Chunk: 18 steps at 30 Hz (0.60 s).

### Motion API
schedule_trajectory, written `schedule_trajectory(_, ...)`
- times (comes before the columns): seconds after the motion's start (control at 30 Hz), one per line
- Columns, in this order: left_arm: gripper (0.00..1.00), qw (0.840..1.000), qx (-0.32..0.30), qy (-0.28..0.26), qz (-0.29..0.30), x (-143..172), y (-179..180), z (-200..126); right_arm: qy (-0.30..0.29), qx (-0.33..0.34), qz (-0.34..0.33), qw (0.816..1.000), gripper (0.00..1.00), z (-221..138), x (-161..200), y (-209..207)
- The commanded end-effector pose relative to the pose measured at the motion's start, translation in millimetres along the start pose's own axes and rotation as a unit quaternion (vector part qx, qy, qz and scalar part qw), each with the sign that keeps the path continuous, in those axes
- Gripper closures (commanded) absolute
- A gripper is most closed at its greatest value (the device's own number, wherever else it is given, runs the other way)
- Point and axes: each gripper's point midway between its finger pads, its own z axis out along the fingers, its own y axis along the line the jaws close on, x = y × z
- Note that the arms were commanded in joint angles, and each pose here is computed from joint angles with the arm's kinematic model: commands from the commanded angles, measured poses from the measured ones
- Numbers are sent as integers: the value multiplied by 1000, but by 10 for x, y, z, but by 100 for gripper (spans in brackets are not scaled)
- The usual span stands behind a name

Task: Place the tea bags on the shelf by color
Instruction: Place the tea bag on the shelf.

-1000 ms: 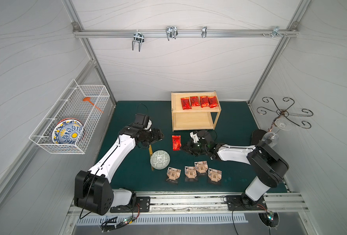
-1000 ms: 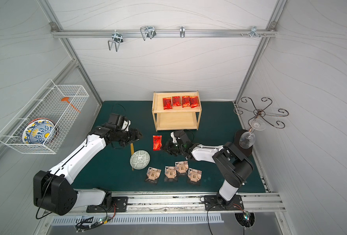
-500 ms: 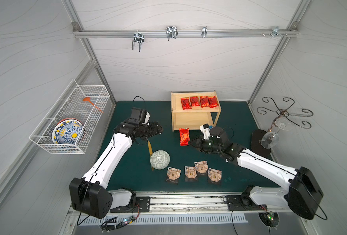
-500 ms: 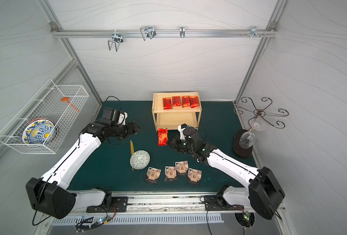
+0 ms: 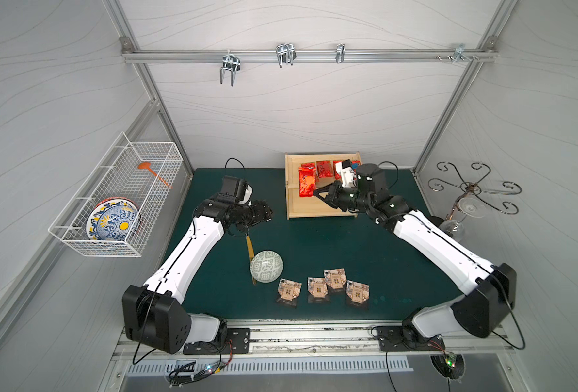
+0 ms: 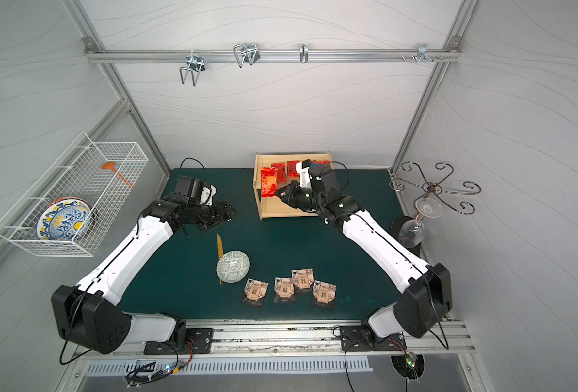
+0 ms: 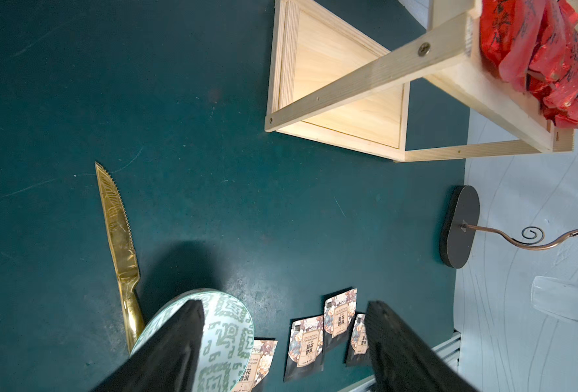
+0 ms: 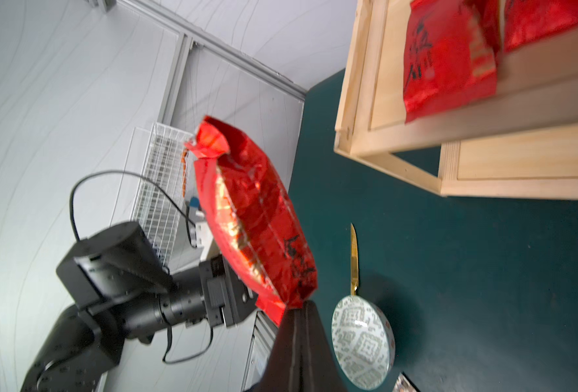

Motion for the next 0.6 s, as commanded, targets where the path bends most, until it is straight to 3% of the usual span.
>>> schedule_trajectory(0.0, 20, 999, 7, -31, 23, -176, -69, -28, 16, 7, -7, 1000, 100, 140, -131, -85)
schedule_trajectory(0.27, 20, 999, -2, -27, 27, -136, 11, 50, -3, 17, -14, 1000, 100, 483, -546, -243)
schedule_trajectory(0.57, 20, 999, -4, -20, 26, -82, 62, 106, -10, 32, -22, 999, 100, 738, -642, -384)
